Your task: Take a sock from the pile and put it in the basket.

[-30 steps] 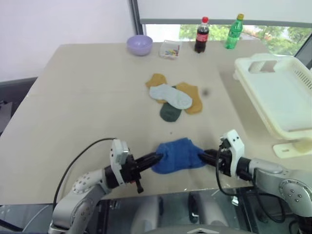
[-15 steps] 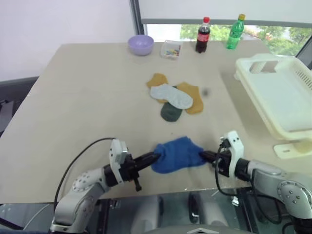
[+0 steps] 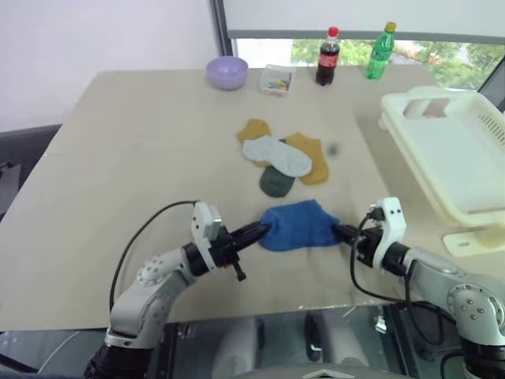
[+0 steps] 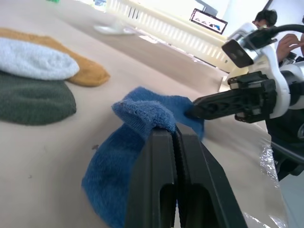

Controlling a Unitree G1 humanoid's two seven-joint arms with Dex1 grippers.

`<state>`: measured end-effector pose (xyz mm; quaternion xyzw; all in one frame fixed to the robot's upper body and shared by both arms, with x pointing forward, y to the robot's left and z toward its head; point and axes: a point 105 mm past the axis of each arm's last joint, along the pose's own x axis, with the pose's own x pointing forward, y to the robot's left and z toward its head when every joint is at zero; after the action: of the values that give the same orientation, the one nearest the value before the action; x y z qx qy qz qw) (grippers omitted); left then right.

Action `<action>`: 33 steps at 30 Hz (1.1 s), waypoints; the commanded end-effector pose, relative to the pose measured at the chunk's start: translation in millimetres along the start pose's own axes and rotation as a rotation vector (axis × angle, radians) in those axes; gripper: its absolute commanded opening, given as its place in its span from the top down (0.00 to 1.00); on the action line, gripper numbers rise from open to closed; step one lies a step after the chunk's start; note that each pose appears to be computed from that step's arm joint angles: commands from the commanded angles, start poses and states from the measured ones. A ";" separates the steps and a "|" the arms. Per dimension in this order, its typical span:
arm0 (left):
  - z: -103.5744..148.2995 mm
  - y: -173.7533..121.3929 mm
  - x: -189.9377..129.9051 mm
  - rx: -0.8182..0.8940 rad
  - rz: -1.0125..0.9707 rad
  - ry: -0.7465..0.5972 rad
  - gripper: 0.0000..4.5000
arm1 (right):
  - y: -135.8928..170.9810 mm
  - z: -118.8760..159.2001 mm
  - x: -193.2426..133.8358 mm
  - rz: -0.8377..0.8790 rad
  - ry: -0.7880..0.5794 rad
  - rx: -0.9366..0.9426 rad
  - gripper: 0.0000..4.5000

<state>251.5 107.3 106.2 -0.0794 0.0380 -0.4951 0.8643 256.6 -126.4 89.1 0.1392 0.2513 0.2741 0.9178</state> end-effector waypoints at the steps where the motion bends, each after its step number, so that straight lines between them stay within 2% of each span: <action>1: 3.4 -5.2 6.0 0.033 -0.001 0.013 1.00 | 7.5 18.0 -11.6 0.032 -0.093 -0.053 0.50; 7: 6.5 -6.3 8.3 0.039 -0.004 0.011 1.00 | 12.4 25.6 -9.7 0.052 -0.136 -0.074 0.50; 17: 8.3 -7.7 8.5 0.047 -0.007 0.018 1.00 | 10.4 20.8 3.5 0.042 -0.110 -0.118 0.50; 20: 8.3 -7.7 8.2 0.050 -0.007 0.021 1.00 | 11.3 22.2 2.6 0.049 -0.114 -0.133 0.67; 23: 8.4 -8.2 8.1 0.051 -0.008 0.020 1.00 | 11.7 23.4 0.1 0.054 -0.119 -0.143 1.00; 33: 13.6 -9.3 3.2 0.034 -0.003 -0.015 1.00 | 23.1 29.5 -10.6 0.104 -0.151 -0.143 1.00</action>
<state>251.2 102.9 105.6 -0.0699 0.0529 -0.4870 0.8690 259.3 -118.7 114.1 0.1083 0.1761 0.3146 0.9264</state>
